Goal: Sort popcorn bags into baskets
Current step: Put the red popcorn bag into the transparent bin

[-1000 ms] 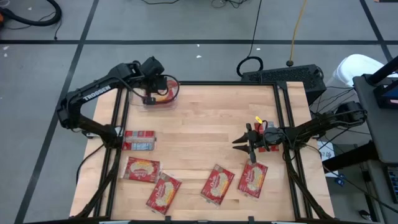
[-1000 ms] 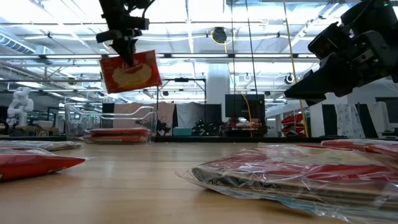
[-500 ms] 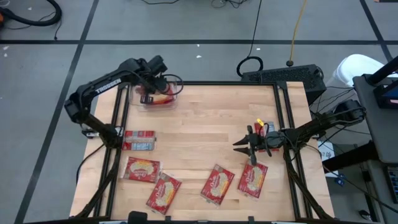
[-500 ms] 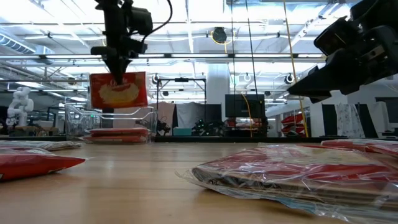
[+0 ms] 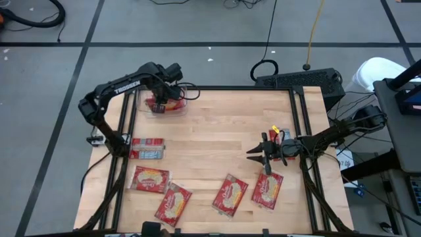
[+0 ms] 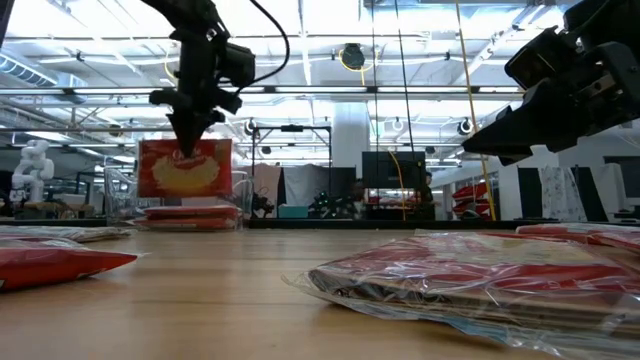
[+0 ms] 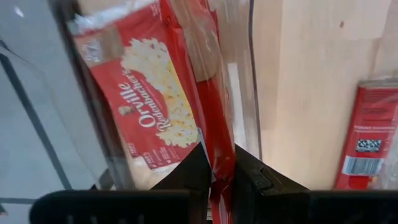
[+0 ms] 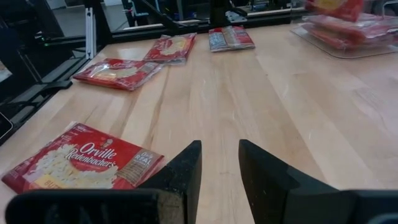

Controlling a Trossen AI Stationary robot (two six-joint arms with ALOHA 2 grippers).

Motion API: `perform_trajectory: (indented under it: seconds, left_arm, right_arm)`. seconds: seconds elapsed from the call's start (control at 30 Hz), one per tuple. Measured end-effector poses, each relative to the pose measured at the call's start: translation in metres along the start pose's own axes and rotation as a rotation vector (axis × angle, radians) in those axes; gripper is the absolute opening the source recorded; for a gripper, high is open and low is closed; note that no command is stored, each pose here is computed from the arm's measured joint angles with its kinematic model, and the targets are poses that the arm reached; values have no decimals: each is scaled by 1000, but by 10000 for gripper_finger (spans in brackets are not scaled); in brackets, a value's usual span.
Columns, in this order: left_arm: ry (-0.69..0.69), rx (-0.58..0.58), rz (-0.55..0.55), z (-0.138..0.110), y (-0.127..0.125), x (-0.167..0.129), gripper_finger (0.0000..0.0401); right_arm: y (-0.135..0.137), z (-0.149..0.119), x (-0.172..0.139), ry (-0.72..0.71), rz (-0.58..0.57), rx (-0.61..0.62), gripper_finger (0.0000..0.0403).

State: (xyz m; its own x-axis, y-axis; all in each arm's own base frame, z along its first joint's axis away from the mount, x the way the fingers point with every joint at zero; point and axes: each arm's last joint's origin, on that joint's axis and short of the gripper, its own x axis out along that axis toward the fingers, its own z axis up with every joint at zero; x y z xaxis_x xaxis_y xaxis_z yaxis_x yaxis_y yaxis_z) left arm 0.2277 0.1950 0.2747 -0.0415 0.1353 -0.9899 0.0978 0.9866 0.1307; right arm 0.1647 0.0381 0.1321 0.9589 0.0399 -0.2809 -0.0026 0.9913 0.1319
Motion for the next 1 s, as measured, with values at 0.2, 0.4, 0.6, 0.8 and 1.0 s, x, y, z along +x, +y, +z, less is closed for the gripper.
perform_trajectory:
  seconds: [0.2, 0.4, 0.6, 0.8, 1.0]
  left_arm:
    - [4, -36, -6, -1, 4, 4, 42]
    - [4, -82, -4, -6, 9, 5, 43]
    - [6, -79, -3, -8, 11, 5, 43]
    - [15, -61, 26, -7, 13, 5, 43]
    - [5, -72, 90, -5, 17, 5, 90]
  right_arm:
    - [0, 0, 0, 0, 0, 0, 100]
    - [0, 0, 0, 0, 0, 0, 100]
    - [0, 0, 0, 0, 0, 0, 100]
    - [0, 0, 0, 0, 0, 0, 100]
    - [0, 0, 0, 1, 1, 0, 100]
